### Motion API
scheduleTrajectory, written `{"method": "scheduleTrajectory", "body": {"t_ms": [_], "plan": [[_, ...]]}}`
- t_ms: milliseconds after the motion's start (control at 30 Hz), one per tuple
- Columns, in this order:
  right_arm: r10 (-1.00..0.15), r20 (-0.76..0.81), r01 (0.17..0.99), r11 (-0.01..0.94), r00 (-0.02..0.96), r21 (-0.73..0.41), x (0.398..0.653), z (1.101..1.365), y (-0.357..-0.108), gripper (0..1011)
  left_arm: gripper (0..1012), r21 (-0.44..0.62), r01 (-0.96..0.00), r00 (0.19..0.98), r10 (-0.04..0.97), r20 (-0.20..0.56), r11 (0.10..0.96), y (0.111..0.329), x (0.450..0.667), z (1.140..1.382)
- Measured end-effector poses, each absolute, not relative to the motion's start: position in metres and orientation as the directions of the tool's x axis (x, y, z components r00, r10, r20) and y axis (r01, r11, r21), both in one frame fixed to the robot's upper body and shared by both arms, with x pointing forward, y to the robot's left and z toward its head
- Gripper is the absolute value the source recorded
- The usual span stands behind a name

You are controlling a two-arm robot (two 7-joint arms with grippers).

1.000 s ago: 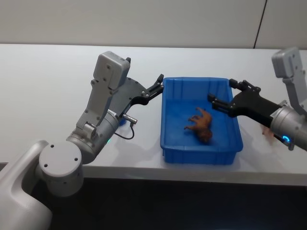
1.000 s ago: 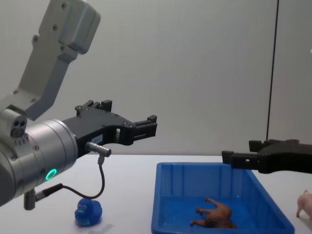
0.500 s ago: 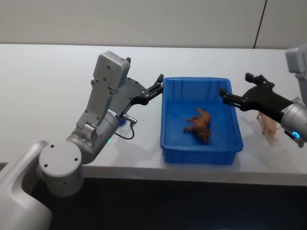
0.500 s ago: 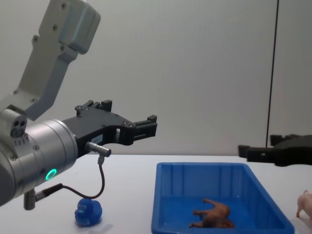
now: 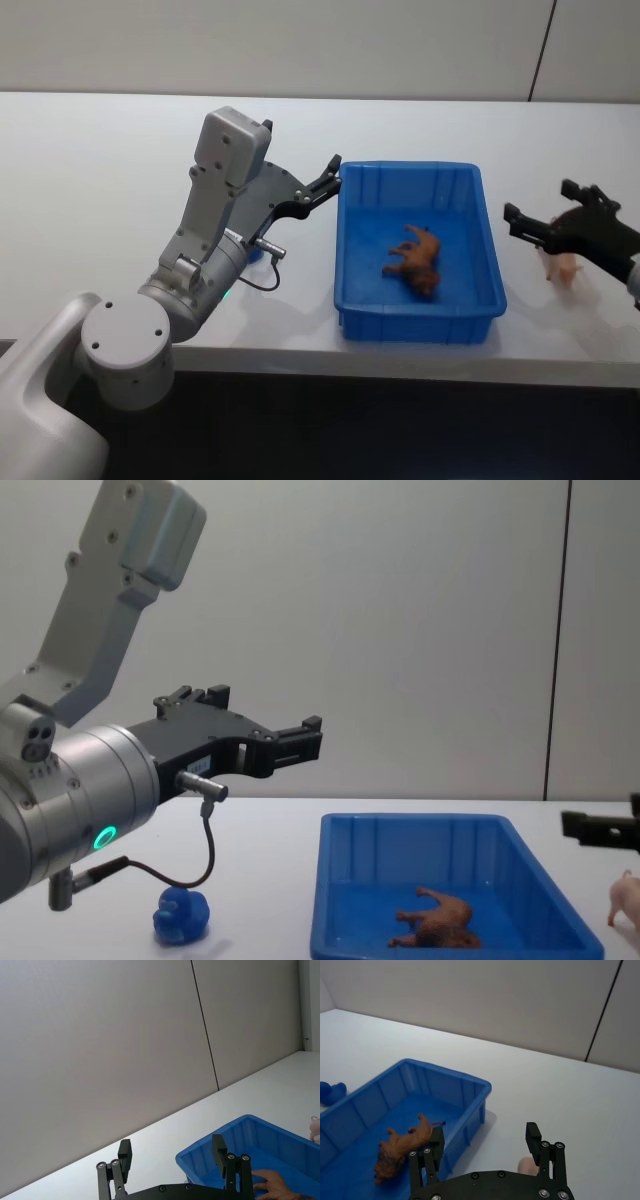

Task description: Pick up the two dolls from the table and place them into the box.

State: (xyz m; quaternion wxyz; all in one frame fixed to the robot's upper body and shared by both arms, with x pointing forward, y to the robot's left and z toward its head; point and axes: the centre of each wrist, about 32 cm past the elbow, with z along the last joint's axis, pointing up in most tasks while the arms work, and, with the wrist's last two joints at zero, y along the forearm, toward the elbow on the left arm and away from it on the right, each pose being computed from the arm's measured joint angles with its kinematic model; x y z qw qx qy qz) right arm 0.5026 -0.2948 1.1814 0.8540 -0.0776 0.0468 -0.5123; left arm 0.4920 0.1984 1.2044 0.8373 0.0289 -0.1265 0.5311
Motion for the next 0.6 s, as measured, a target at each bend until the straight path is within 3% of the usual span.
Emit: {"method": "scheduleTrajectory", "body": {"t_ms": [600], "plan": [[-0.924, -0.019, 0.884, 0.371, 0.382, -0.283, 0.485, 1.158, -0.311, 1001, 1001, -0.086, -0.897, 0.404, 0.882, 0.243, 0.434, 0.198, 0.492, 1.204]]}}
